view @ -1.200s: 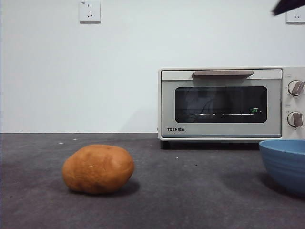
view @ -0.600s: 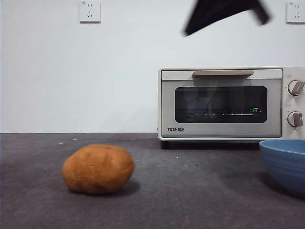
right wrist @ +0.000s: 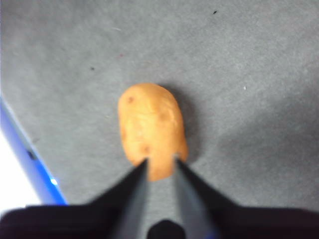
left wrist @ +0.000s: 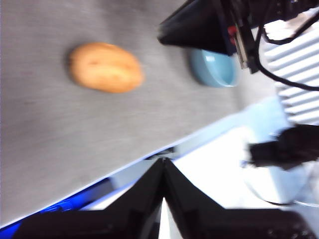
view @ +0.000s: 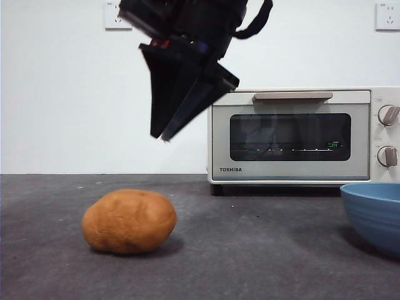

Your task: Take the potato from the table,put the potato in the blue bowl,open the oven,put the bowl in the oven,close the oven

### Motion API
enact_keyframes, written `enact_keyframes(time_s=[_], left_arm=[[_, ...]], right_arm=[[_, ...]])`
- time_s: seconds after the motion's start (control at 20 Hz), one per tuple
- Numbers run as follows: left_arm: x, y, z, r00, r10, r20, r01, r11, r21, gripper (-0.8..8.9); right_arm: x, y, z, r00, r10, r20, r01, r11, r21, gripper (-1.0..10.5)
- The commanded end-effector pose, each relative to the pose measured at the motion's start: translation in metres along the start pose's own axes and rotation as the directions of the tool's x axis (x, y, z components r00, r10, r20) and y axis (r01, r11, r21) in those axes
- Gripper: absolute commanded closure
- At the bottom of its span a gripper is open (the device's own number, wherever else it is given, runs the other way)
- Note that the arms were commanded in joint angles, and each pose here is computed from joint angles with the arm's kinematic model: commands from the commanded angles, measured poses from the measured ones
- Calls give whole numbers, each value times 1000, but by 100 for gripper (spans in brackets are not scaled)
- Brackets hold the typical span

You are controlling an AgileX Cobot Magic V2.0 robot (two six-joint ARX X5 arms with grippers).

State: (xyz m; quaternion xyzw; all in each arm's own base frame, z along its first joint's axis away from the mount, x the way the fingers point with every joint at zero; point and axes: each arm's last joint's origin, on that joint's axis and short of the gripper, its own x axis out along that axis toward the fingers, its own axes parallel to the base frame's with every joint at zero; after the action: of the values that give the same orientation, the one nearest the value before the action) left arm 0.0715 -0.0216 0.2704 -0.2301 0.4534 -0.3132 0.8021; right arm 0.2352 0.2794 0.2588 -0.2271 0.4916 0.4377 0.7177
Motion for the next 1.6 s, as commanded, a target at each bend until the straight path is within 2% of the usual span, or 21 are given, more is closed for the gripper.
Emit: enact_keyframes(time_s=[0.05,0.15,0.25,0.6,1.1,1.15,1.2,1.3,1.35,1.45,1.6], left_arm=[[-7,-4,-1,995,104,-2,-103,993,59,819],[-13,-7,-4,982,190,-20,-187,978,93,819],[-17,-8,-5,969,248,-23,-243,962,126,819],[-16,-8,-2,968,248,-23,-243,961,136,819],[-16,-8,-1,968,249,-10,-245,959,143,818],[-16,-8,-1,968,249,-10,-245,959,143,818],[-16,-8,-1,968,249,-9,-245,959,144,818],[-16,-8,-1,968,249,-9,-245,959,144,818],[-16,-8,-1,968,249,-9,-245,959,144,818],[-16,-8,-1,968,249,-9,-245,959,144,818],[-16,-8,-1,968,249,-10,-245,959,143,818]], right_arm=[[10,2,2,1000,5,-13,-6,999,-40,536],[14,5,4,1000,4,-2,-4,997,-75,347],[14,9,9,999,-2,38,6,994,-113,280],[26,19,14,998,-3,56,14,983,-184,280],[104,12,0,989,11,-150,-35,986,-163,296],[104,12,-1,987,11,-161,-37,986,-160,365],[104,12,-1,986,12,-167,-38,987,-157,500],[103,12,-1,986,12,-166,-31,993,-115,850],[101,11,-1,987,11,-162,-27,995,-98,973],[91,12,1,989,9,-148,-21,996,-85,949],[53,17,3,995,-17,-102,7,996,-92,948]])
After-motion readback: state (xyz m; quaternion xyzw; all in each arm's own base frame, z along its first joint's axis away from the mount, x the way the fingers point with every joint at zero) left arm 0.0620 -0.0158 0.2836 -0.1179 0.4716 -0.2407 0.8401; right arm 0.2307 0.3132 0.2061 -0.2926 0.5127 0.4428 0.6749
